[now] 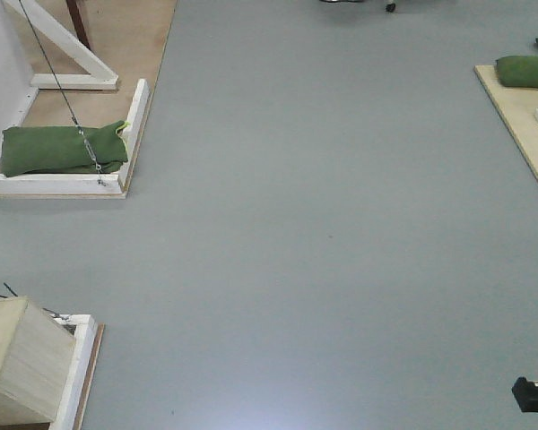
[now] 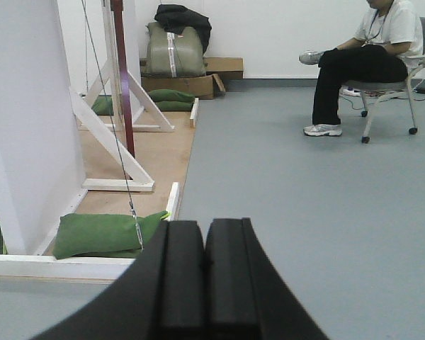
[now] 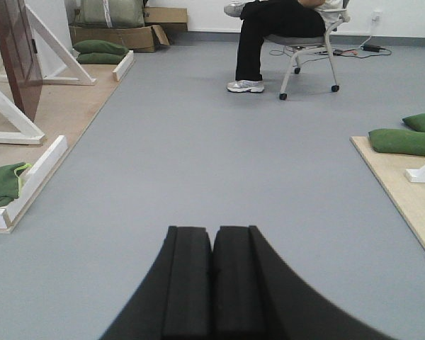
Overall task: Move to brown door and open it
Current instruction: 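Drive the base forward toward the brown wooden door frame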
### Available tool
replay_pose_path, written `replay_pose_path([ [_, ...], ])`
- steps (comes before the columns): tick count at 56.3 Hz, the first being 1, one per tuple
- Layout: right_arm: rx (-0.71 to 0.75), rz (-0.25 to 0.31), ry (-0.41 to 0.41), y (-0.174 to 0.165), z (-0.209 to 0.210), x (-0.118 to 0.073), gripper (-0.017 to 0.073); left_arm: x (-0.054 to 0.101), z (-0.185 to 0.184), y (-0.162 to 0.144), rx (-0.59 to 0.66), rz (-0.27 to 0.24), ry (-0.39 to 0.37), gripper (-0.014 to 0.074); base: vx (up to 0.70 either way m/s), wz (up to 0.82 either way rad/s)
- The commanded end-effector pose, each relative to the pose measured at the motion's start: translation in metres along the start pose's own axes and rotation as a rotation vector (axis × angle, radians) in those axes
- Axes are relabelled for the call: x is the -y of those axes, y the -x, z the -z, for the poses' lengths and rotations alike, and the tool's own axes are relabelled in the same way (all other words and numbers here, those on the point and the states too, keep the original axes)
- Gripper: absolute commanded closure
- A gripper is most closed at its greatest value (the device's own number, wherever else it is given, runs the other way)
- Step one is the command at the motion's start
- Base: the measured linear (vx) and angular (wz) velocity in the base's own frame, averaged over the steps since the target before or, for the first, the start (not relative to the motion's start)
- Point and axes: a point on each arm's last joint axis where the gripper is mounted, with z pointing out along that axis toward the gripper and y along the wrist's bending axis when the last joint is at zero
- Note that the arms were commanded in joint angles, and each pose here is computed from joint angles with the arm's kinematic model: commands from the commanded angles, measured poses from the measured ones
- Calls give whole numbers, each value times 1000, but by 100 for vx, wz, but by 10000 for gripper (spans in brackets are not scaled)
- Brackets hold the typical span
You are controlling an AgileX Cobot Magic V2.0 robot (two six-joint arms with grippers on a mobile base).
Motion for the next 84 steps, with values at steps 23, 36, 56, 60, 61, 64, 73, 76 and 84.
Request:
replay_pose_path([
  [23,92,11,-11,7,1,1,559,2,3,14,110,11,-23,597,0,0],
  [36,92,11,-11,7,1,1,559,2,3,14,110,11,-23,597,0,0],
  [56,96,12,-8,7,1,1,559,2,3,14,112,11,-24,597,0,0],
  [60,96,12,-8,7,1,1,559,2,3,14,112,11,-24,597,1,-1],
  [61,96,12,-8,7,1,1,559,2,3,14,113,11,-25,597,2,0],
  [64,97,12,-8,7,1,1,559,2,3,14,115,11,-25,597,3,-1],
  [73,98,12,-8,7,1,1,559,2,3,14,115,11,-25,597,6,0],
  [76,98,12,-8,7,1,1,559,2,3,14,115,11,-25,597,10,1],
  [84,98,12,-8,7,1,1,559,2,3,14,115,11,-25,597,15,2],
])
